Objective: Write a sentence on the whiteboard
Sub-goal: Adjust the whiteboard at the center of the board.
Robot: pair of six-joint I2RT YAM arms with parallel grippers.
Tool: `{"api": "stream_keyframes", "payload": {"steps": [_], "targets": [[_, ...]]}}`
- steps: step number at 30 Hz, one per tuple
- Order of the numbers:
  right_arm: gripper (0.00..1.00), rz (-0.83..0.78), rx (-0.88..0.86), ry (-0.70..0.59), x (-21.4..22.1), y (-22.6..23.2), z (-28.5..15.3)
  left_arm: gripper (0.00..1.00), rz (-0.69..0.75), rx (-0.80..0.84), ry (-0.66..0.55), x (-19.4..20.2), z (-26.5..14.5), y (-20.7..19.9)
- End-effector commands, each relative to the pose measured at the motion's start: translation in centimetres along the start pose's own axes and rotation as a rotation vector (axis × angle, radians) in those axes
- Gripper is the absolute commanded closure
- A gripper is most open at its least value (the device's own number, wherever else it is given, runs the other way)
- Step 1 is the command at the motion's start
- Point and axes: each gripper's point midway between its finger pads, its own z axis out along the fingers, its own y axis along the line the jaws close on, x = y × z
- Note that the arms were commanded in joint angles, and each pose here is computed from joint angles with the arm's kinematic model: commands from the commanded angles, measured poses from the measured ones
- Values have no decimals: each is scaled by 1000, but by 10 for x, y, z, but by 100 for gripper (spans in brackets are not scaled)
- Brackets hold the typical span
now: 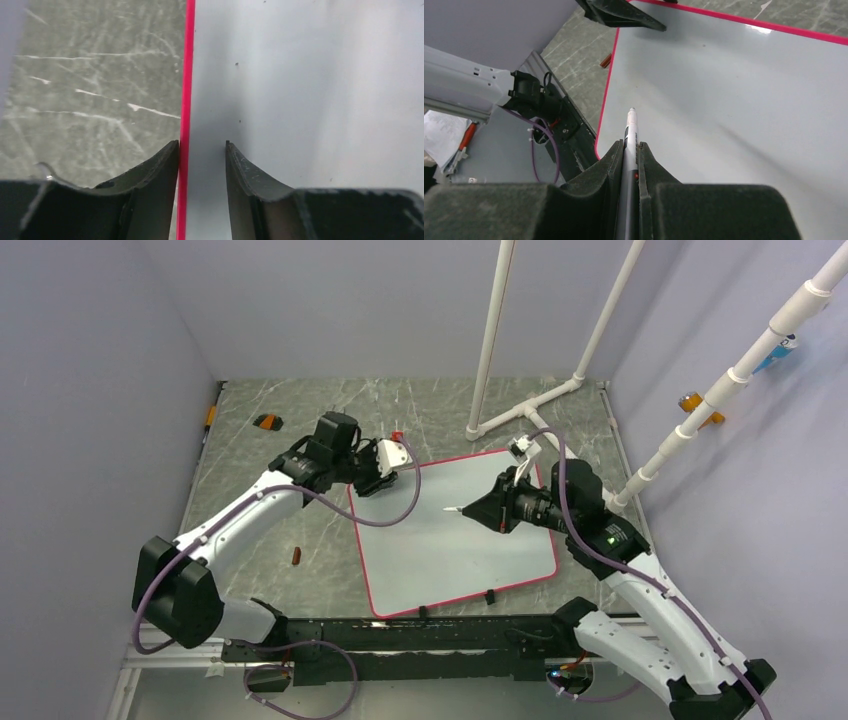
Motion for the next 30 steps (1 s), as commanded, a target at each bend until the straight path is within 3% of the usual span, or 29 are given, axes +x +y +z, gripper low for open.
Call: {"api": "stream_keyframes", "payload": {"steps": [1, 8, 12, 14, 17, 26, 30], "targets": [[100, -111, -25, -87, -15, 10, 6, 100, 205, -199, 10, -5, -10, 35], [100, -161, -60, -81, -4, 23, 23, 100, 245, -293, 1, -11, -20, 46], [100, -166, -46, -85, -7, 24, 24, 59, 200, -226, -51, -38, -32, 37], [100, -167, -32, -84, -8, 23, 23, 47, 204, -183, -63, -46, -35, 31], [100, -161, -14, -77, -7, 20, 21, 38, 190, -128, -82, -57, -37, 26], [100, -156, 3, -75, -7, 22, 8, 30, -68, 207, -100, -98, -35, 29], [100, -156, 19, -89, -10, 23, -5, 29, -156, 320, -85, -91, -19, 33]]}}
